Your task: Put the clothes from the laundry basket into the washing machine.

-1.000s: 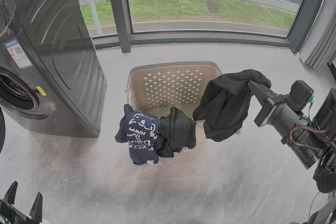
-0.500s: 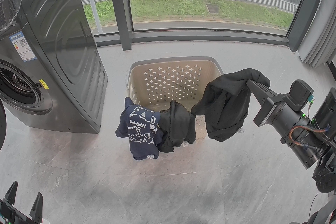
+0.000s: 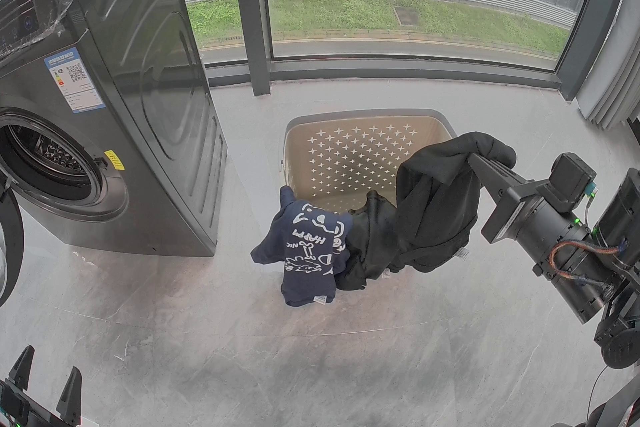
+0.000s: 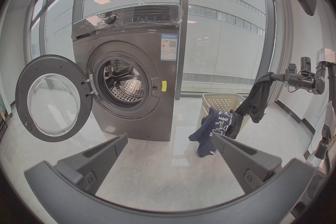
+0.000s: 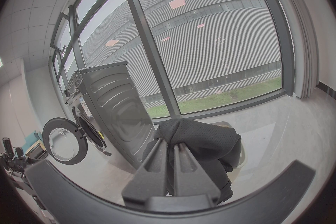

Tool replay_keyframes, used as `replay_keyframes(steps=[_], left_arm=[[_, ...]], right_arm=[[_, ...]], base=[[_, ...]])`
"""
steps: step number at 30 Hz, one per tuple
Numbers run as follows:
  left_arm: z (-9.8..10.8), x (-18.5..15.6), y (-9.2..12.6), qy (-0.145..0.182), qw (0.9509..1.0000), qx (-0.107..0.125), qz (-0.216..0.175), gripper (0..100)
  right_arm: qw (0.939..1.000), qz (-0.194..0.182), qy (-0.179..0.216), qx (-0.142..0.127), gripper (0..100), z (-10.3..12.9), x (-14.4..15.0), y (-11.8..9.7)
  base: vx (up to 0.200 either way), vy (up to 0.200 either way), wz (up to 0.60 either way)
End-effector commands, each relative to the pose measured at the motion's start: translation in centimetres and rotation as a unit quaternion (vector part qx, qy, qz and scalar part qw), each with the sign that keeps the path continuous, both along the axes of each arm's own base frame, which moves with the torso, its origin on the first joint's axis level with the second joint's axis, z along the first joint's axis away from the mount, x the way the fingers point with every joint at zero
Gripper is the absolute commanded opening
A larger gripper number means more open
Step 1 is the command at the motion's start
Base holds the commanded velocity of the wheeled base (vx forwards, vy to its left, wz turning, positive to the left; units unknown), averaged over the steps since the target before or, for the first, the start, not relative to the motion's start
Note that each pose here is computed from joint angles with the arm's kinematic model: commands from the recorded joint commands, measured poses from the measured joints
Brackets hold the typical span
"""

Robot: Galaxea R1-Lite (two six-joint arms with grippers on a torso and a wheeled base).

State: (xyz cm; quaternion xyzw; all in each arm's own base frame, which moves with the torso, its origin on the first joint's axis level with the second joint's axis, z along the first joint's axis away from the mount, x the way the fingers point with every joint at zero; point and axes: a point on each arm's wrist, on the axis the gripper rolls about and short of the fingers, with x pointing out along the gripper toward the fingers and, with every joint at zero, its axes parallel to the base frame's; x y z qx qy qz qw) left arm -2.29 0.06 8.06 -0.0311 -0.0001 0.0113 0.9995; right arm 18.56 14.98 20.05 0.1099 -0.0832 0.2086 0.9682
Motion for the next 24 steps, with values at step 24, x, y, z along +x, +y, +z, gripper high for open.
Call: replay_keyframes(steps=[24], left_arm=[[-0.45,0.06,0.00,0.004,1.0000,0.000,0.000,100]], right_arm=[[0.9999,0.010,0.002,-0.001,0,-0.14,-0.01,0.33]], base=[[0.000,0.200,0.00]])
